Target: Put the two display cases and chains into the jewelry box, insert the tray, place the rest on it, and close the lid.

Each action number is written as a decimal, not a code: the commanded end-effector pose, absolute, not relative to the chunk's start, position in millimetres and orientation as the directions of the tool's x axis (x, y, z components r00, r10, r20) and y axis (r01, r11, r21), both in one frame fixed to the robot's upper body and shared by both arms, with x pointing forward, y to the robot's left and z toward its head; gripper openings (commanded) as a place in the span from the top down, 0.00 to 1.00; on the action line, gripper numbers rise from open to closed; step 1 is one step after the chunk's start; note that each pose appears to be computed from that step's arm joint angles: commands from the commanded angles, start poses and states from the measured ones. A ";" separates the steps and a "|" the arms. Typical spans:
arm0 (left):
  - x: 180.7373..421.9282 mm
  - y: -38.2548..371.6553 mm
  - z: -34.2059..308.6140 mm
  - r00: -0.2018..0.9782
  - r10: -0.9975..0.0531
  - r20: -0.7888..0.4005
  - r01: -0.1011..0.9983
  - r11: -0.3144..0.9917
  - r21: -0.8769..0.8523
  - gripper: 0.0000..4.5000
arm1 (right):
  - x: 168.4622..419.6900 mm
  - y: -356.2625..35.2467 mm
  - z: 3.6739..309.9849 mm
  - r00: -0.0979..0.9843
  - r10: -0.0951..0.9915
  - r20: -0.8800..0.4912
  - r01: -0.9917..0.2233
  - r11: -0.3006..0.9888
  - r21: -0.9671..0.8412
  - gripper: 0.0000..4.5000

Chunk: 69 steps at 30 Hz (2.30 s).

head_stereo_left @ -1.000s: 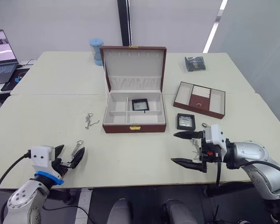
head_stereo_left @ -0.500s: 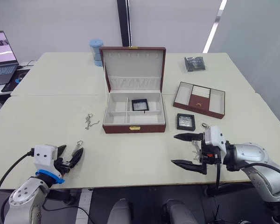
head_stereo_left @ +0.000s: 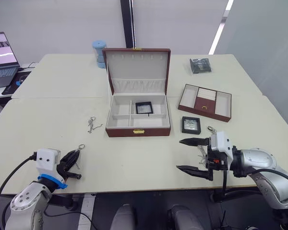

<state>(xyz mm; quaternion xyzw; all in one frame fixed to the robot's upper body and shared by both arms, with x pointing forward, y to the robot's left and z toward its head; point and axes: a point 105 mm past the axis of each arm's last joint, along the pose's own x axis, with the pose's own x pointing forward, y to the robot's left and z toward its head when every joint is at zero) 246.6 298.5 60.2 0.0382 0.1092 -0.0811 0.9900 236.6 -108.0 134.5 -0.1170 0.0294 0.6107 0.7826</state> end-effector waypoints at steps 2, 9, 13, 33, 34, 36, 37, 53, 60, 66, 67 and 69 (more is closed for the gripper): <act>246.4 297.1 59.7 0.958 -0.171 -0.231 0.188 0.981 0.051 1.00 | 235.2 -107.8 140.5 0.251 0.954 -0.162 -0.959 0.222 -0.178 0.00; 262.2 278.4 94.4 0.957 -0.249 -0.148 0.260 0.963 0.067 1.00 | 237.9 -109.8 144.7 0.277 0.950 -0.144 -0.952 0.251 -0.175 0.00; 276.5 263.6 115.8 0.954 -0.286 -0.096 0.293 0.953 0.080 1.00 | 244.2 -108.2 151.5 0.308 0.944 -0.117 -0.941 0.284 -0.186 0.00; 356.9 195.8 173.6 0.943 -0.314 0.108 0.309 0.949 0.065 1.00 | 278.9 -117.0 170.6 0.506 0.862 -0.010 -0.843 0.492 -0.219 0.00; 362.7 192.8 174.8 0.944 -0.310 0.115 0.304 0.950 0.067 1.00 | 279.7 -117.4 170.6 0.513 0.859 -0.007 -0.839 0.499 -0.219 0.00; 373.9 184.6 178.0 0.943 -0.307 0.130 0.299 0.951 0.073 1.00 | 281.9 -118.5 170.2 0.528 0.849 0.000 -0.829 0.516 -0.218 0.00; 379.2 179.4 180.0 0.941 -0.309 0.139 0.301 0.951 0.076 1.00 | 283.2 -119.2 170.6 0.537 0.843 0.007 -0.823 0.526 -0.215 0.00; 422.6 162.6 181.2 0.964 -0.226 0.140 0.219 0.973 0.067 1.00 | 278.9 -124.5 170.8 0.604 0.797 0.027 -0.777 0.595 -0.204 0.00; 423.3 159.8 175.9 0.967 -0.225 0.121 0.219 0.974 0.059 1.00 | 278.8 -125.1 172.5 0.612 0.790 0.029 -0.770 0.604 -0.205 0.00; 422.7 160.2 176.6 0.967 -0.219 0.128 0.212 0.975 0.060 1.00 | 279.1 -124.3 172.1 0.610 0.792 0.028 -0.772 0.603 -0.202 0.00; 422.4 159.5 175.7 0.967 -0.224 0.124 0.218 0.974 0.062 1.00 | 279.3 -124.3 172.0 0.610 0.792 0.028 -0.772 0.602 -0.202 0.00; 421.9 160.0 173.9 0.968 -0.222 0.119 0.217 0.975 0.057 1.00 | 280.1 -124.1 172.4 0.610 0.792 0.028 -0.773 0.602 -0.203 0.00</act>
